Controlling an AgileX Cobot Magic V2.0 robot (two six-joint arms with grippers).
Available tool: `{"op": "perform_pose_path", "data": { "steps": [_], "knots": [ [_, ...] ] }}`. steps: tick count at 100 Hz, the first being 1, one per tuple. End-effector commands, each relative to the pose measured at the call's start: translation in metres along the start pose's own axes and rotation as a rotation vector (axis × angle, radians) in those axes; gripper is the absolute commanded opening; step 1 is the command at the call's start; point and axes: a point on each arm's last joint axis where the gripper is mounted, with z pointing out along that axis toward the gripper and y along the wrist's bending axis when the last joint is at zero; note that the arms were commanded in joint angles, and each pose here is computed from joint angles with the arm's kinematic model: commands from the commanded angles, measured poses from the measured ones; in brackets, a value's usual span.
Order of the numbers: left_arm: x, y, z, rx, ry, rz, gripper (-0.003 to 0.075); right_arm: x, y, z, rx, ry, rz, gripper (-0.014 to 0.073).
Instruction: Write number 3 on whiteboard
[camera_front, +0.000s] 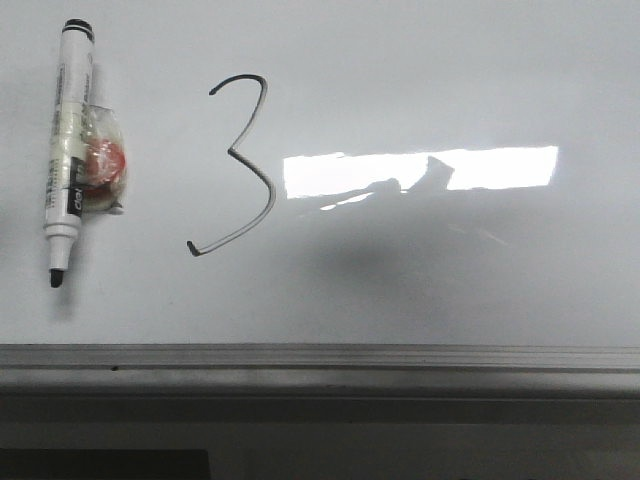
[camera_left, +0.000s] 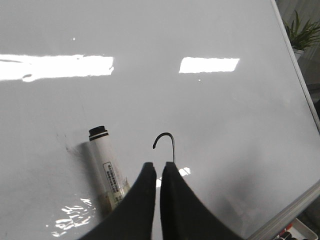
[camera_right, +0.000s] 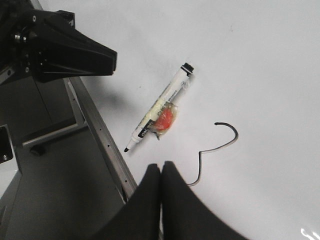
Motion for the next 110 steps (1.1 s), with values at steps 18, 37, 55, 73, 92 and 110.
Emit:
{"op": "perform_pose_path", "data": {
  "steps": [18,37,55,73,92,110],
  "knots": [
    [0.001,0.0,-0.031,0.038,-0.202,0.176,-0.002,0.055,0.007,-0.049,-0.009,-0.427,-0.035,-0.0053],
    [0.013,0.0,-0.045,0.049,-0.248,0.294,-0.002,0.113,0.012,-0.067,-0.005,-0.478,-0.038,-0.0053],
    [0.013,0.0,-0.047,0.051,-0.265,0.298,-0.002,0.139,0.014,-0.075,0.0,-0.521,-0.037,-0.0053],
    [0.013,0.0,-0.047,0.051,-0.265,0.298,-0.002,0.149,0.015,-0.072,-0.001,-0.507,-0.037,-0.0053],
    [0.013,0.0,-0.047,0.051,-0.265,0.298,-0.002,0.149,0.015,-0.072,-0.001,-0.507,-0.037,-0.0053],
    [0.013,0.0,-0.047,0.051,-0.265,0.298,-0.002,0.149,0.015,-0.072,-0.001,-0.507,-0.037,-0.0053]
  ]
}}
